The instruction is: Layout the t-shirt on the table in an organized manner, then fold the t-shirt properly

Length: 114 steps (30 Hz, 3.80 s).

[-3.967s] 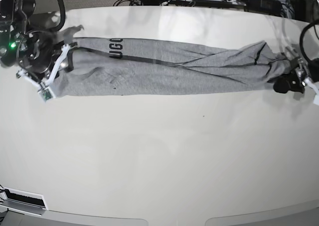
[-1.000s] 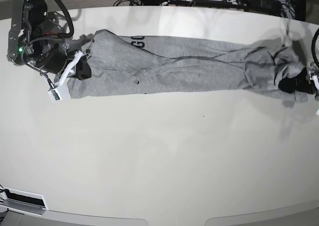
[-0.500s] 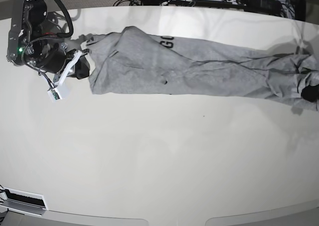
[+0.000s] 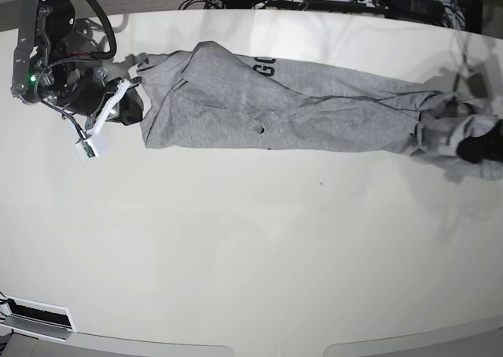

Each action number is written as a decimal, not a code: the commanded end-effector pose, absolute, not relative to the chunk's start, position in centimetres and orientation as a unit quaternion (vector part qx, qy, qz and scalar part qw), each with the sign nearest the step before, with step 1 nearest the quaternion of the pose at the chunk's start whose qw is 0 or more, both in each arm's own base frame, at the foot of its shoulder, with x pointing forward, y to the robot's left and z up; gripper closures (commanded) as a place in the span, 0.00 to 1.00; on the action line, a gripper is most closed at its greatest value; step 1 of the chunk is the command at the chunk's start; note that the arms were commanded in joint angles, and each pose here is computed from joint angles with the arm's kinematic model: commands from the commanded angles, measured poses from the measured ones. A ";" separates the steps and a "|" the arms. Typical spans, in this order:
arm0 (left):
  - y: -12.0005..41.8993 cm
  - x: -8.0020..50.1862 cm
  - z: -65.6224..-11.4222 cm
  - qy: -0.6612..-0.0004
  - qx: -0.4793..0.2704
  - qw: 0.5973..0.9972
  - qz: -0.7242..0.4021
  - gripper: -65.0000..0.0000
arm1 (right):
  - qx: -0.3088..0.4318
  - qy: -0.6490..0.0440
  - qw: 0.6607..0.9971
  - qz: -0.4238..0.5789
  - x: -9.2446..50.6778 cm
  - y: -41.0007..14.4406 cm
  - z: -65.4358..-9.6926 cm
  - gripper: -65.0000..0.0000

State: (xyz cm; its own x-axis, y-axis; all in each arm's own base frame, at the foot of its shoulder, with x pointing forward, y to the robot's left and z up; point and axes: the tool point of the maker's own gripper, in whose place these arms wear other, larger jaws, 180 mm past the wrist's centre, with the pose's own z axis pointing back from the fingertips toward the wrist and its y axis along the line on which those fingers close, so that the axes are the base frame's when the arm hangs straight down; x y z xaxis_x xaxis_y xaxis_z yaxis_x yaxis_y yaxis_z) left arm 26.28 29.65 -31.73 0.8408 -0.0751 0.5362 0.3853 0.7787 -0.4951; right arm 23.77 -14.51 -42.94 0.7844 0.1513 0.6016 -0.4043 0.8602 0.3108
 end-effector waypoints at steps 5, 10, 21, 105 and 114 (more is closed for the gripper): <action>25.4 27.7 -29.8 -0.301 -0.341 0.875 -0.167 1.00 | 0.219 -0.322 0.908 0.155 25.0 -14.6 -41.5 1.00; 21.1 27.8 -30.5 -0.318 -0.392 0.848 -0.163 1.00 | 0.219 -0.323 0.908 0.154 25.1 -14.6 -41.5 1.00; 14.0 27.0 -32.4 -0.303 -0.474 0.812 -0.155 1.00 | 0.219 -0.323 0.908 0.154 25.1 -14.6 -41.5 1.00; 28.8 30.3 -27.8 -0.417 -0.279 0.859 -0.096 1.00 | 0.258 -0.395 0.872 0.130 22.6 -19.2 -29.0 1.00; 28.8 30.3 -27.8 -0.417 -0.279 0.860 -0.096 1.00 | 0.389 -0.409 0.798 0.210 21.0 -6.0 -26.2 1.00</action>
State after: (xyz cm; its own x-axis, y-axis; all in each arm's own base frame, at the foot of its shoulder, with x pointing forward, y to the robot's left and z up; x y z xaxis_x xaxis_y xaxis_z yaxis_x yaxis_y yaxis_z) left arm 29.51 28.41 -29.68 0.6791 0.0709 0.7306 0.3715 0.8253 -0.4253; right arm 20.39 -6.15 -27.87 0.6262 0.0474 0.7782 -0.6270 0.6240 0.4665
